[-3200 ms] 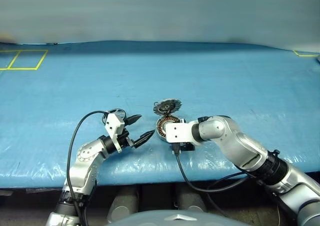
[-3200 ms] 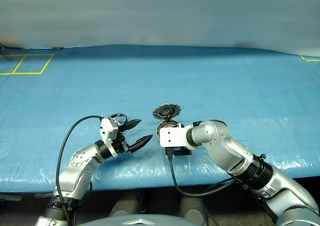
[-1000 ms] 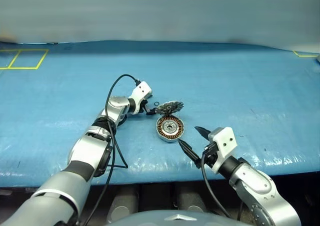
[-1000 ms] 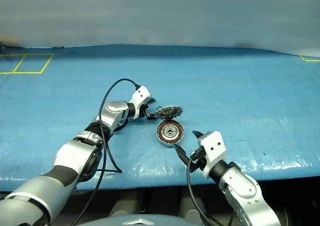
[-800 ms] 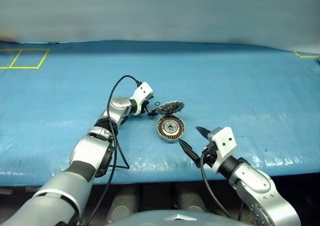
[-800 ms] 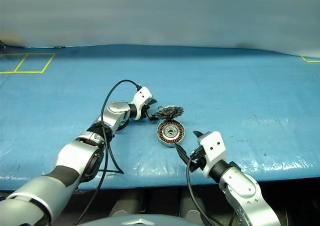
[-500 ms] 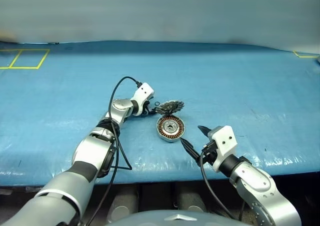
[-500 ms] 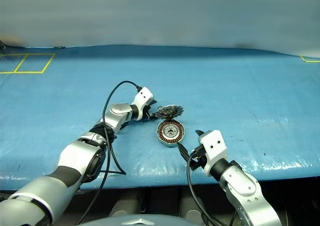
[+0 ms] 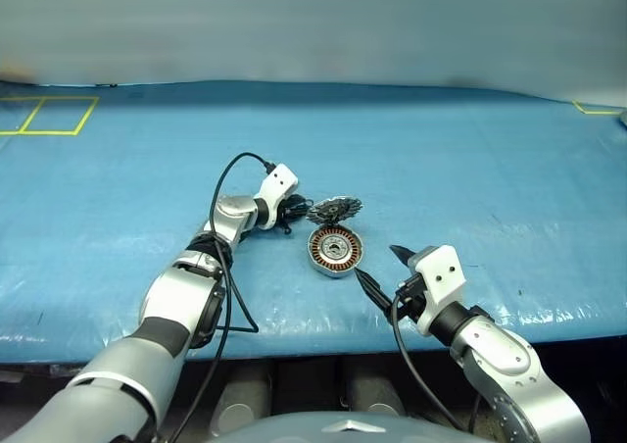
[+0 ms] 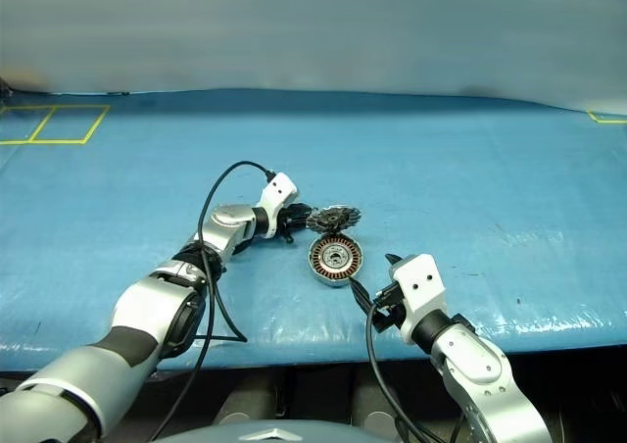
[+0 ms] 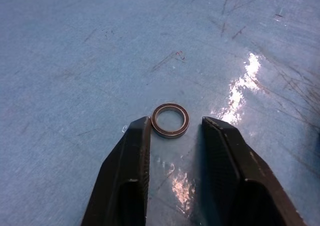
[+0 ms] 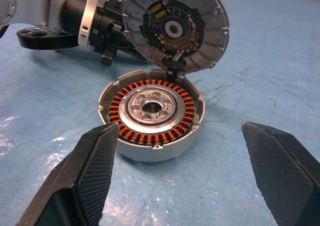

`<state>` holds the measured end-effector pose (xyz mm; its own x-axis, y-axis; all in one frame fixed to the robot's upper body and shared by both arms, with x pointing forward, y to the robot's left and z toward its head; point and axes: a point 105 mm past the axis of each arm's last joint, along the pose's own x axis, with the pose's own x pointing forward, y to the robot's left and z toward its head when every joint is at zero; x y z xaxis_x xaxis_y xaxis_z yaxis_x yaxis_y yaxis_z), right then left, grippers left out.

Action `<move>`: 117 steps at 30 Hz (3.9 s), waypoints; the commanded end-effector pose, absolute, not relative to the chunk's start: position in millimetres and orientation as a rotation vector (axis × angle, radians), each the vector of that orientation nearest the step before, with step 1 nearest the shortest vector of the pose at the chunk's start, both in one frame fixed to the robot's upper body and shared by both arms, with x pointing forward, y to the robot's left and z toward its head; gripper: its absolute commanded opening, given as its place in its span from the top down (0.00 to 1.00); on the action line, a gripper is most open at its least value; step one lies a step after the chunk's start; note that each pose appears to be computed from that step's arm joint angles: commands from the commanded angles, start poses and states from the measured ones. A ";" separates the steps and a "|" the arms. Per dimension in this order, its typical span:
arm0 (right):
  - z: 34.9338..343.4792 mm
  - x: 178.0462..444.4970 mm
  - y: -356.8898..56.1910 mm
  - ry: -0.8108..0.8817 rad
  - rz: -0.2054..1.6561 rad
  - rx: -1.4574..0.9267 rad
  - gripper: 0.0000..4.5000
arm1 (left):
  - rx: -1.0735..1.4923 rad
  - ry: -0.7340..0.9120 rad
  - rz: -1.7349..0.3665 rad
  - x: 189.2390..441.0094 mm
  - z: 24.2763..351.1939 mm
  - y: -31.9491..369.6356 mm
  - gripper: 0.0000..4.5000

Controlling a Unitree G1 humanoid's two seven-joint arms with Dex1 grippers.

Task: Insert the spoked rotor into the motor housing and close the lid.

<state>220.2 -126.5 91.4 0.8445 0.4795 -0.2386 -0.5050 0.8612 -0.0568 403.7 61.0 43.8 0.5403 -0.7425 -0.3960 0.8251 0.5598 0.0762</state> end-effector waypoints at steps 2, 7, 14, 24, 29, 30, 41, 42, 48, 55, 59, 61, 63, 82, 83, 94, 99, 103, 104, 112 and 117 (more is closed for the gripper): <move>95.1 221.4 -126.5 0.206 0.517 -0.128 0.08 | 0.292 0.341 -0.925 405.4 43.0 66.0 0.75; 93.8 221.6 -126.8 0.214 0.514 -0.131 0.08 | 0.279 0.336 -0.922 405.2 43.2 68.1 0.75; 99.1 221.7 -121.6 0.191 0.542 -0.110 0.08 | 0.224 0.238 -0.953 405.2 60.1 76.0 0.75; 98.7 226.2 -123.3 0.181 0.556 -0.077 0.08 | 0.198 0.041 -1.055 383.9 93.5 105.2 0.75; 96.6 229.4 -117.6 0.183 0.604 -0.069 0.08 | 0.178 -0.046 -1.087 365.1 121.4 113.4 0.75; 97.1 230.6 -116.5 0.179 0.610 -0.068 0.08 | 0.175 -0.049 -1.107 359.2 124.8 112.5 0.75; 99.4 232.7 -115.5 0.171 0.643 -0.068 0.08 | 0.246 0.093 -1.345 287.2 111.0 98.4 0.75; 99.7 231.4 -114.7 0.172 0.652 -0.070 0.08 | 0.229 0.097 -1.360 283.9 109.1 93.8 0.75; 98.6 225.4 -111.9 0.173 0.695 -0.087 0.08 | 0.202 0.078 -1.416 274.7 101.5 69.6 0.75; 91.3 216.1 -106.7 0.190 0.732 -0.070 0.08 | 0.201 0.054 -1.409 281.2 94.9 52.4 0.75; 86.9 213.7 -106.3 0.200 0.718 -0.066 0.08 | 0.255 0.061 -1.400 291.2 90.7 41.7 0.75; 87.3 215.0 -106.9 0.194 0.706 -0.066 0.08 | 0.302 0.057 -1.365 299.0 88.1 38.6 0.75; 87.5 216.5 -107.9 0.191 0.693 -0.072 0.08 | 0.298 0.051 -1.334 304.7 89.6 32.6 0.75; 88.1 214.3 -109.1 0.194 0.670 -0.080 0.08 | 0.423 0.148 -1.405 308.3 77.4 21.9 0.75; 87.9 214.2 -109.1 0.195 0.670 -0.080 0.08 | 0.429 0.153 -1.406 308.0 76.3 22.7 0.75; 85.7 214.9 -111.5 0.204 0.649 -0.081 0.08 | 0.426 0.195 -1.363 314.9 75.8 29.7 0.75; 83.8 215.1 -111.7 0.211 0.647 -0.082 0.08 | 0.440 0.226 -1.314 321.6 69.6 33.6 0.75; 83.4 215.4 -111.7 0.214 0.647 -0.086 0.08 | 0.449 0.228 -1.335 318.0 68.2 32.4 0.75; 83.1 215.5 -111.9 0.215 0.647 -0.088 0.08 | 0.442 0.221 -1.345 316.5 68.8 30.9 0.75; 80.3 217.1 -113.3 0.228 0.643 -0.120 0.08 | 0.411 0.191 -1.384 310.0 72.6 26.7 0.75; 81.2 218.5 -114.2 0.223 0.637 -0.116 0.08 | 0.425 0.196 -1.386 310.2 70.6 27.0 0.75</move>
